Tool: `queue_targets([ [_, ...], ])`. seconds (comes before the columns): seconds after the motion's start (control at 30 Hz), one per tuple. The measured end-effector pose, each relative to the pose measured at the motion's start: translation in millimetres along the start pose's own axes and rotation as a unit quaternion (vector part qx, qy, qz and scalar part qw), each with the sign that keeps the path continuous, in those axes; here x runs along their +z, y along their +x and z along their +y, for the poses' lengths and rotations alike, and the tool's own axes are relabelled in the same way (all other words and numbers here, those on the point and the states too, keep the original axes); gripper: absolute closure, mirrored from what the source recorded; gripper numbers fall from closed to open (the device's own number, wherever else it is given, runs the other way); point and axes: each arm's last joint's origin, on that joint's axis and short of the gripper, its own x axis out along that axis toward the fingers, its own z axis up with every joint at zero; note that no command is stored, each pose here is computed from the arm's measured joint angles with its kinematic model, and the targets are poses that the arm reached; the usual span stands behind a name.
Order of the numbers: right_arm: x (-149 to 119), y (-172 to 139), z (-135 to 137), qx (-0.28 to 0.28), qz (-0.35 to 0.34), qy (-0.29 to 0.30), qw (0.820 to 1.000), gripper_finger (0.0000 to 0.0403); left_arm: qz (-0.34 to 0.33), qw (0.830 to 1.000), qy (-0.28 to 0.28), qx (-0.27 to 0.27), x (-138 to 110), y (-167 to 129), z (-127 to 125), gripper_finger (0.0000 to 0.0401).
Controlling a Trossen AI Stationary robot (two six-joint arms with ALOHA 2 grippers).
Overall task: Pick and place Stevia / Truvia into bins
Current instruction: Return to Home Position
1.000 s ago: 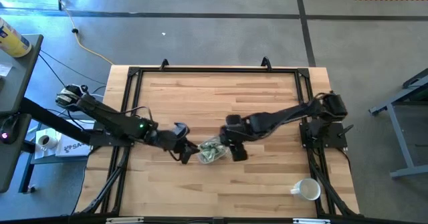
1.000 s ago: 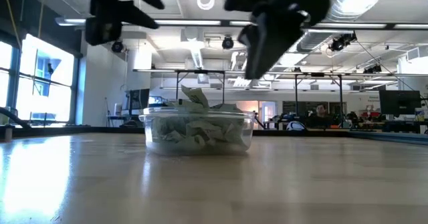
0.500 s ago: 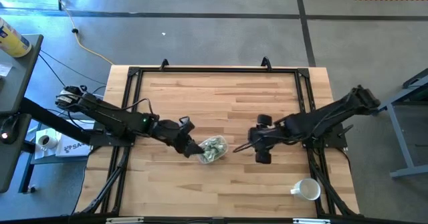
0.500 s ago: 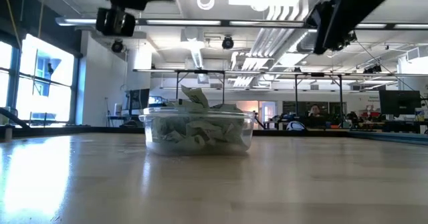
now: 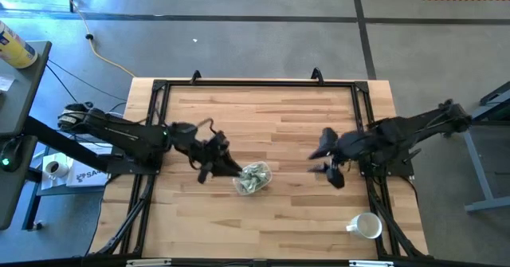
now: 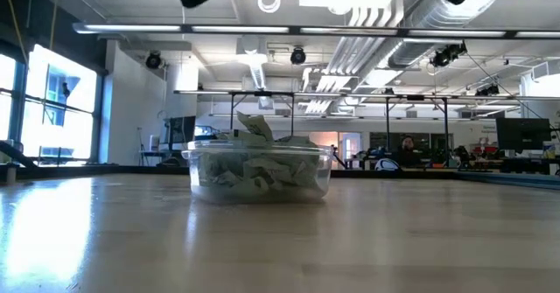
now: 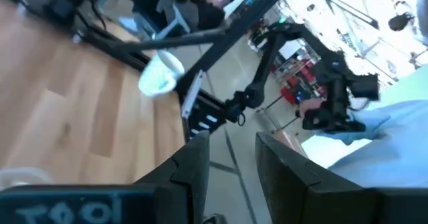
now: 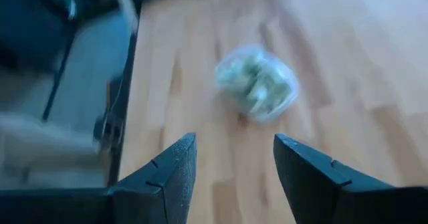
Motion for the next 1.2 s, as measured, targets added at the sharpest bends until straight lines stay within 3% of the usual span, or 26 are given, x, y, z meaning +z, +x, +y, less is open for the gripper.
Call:
queue_targets([
  [0.23,-34,-17,-46,0.007,-0.175,0.071,0.982,0.0213,-0.047,0.998,0.049,0.017,-11,-57,24,0.0247],
  [0.37,-62,-21,-72,-0.079,-0.225,0.127,0.963,0.0213,-0.08,0.993,0.074,0.038,-25,-85,36,0.0247],
  [0.43,-73,-21,-80,-0.083,-0.246,0.178,0.949,0.0214,-0.09,0.992,0.084,0.041,-33,-96,40,0.0247],
  [0.67,-92,-20,-86,-0.035,-0.293,0.058,0.954,0.0215,-0.116,0.989,0.075,0.056,-69,-127,64,0.0247],
  [0.83,-105,-23,-89,0.0,-0.312,0.028,0.95,0.0219,-0.148,0.984,0.085,0.047,-87,-139,70,0.0247],
  [1.07,-126,-23,-94,0.037,-0.324,-0.019,0.945,0.0218,-0.195,0.971,0.098,0.093,-103,-145,83,0.0247],
  [1.2,-140,-16,-99,0.067,-0.326,-0.029,0.943,0.0218,-0.178,0.971,0.11,0.117,-106,-145,87,0.0247],
])
